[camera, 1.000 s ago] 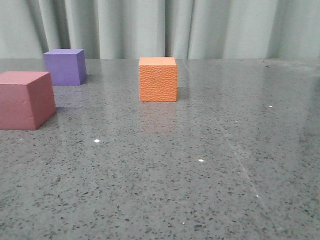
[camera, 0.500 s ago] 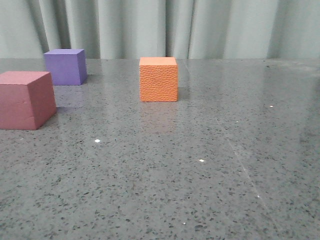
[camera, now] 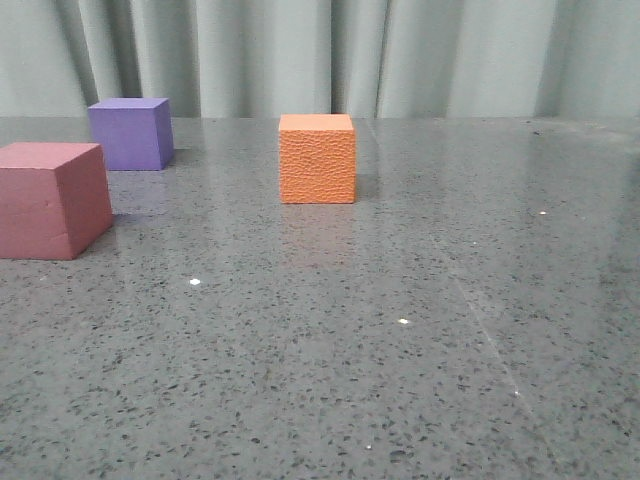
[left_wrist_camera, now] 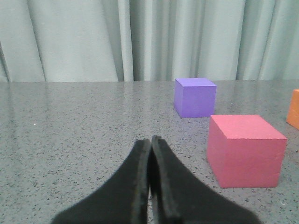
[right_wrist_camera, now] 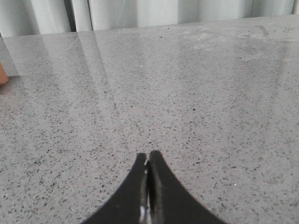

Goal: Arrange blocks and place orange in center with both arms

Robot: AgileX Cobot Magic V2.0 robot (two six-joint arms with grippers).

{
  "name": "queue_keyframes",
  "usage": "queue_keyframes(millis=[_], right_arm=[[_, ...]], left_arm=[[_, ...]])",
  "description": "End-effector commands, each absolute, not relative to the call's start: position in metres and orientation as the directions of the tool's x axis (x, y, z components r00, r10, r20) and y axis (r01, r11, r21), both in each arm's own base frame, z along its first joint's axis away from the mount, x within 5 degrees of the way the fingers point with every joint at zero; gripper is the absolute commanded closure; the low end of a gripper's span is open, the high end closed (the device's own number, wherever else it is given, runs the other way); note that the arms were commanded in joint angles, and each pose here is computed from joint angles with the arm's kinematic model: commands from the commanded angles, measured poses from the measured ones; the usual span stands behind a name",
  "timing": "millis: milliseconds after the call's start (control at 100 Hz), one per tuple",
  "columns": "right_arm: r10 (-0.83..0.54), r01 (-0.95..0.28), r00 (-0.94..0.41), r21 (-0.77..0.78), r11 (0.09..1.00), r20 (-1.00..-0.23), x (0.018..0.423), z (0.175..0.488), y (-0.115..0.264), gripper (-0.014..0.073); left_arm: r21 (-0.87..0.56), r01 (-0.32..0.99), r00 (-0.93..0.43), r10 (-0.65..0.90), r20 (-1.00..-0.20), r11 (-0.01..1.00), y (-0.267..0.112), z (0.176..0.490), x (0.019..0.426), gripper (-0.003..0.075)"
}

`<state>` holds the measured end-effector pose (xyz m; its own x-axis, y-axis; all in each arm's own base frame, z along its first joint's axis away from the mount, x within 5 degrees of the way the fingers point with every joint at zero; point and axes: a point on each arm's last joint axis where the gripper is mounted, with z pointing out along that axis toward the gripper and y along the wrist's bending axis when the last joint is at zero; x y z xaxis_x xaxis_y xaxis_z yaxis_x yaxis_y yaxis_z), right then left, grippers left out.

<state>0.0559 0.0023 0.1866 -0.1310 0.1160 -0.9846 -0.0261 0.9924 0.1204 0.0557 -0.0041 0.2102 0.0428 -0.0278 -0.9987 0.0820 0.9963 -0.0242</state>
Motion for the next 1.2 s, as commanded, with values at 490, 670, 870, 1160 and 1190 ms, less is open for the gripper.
queue_keyframes(millis=[490,670,870,1160,1190], right_arm=[[0.110,-0.034,-0.012,0.111,0.993,-0.994,0.055,0.200,0.002,0.0662],[0.110,-0.034,-0.012,0.111,0.993,-0.994,0.055,0.200,0.002,0.0662],[0.110,-0.034,-0.012,0.111,0.993,-0.994,0.055,0.200,0.002,0.0662],[0.110,-0.034,-0.012,0.111,0.993,-0.994,0.055,0.200,0.002,0.0662],[0.110,-0.034,-0.012,0.111,0.993,-0.994,0.055,0.200,0.002,0.0662]], left_arm=[[-0.093,0.100,0.157,-0.108,-0.982,0.991,-0.004,0.244,0.049,0.0739],[-0.075,0.036,0.045,-0.077,-0.996,0.997,0.001,0.300,0.049,0.0739],[-0.050,-0.033,-0.151,-0.054,-0.987,0.998,0.004,0.354,0.075,0.0739],[-0.076,-0.046,-0.292,-0.086,-0.953,0.996,-0.001,0.377,0.118,0.0739],[-0.083,-0.045,-0.307,-0.092,-0.947,0.996,-0.002,0.376,0.122,0.0739]])
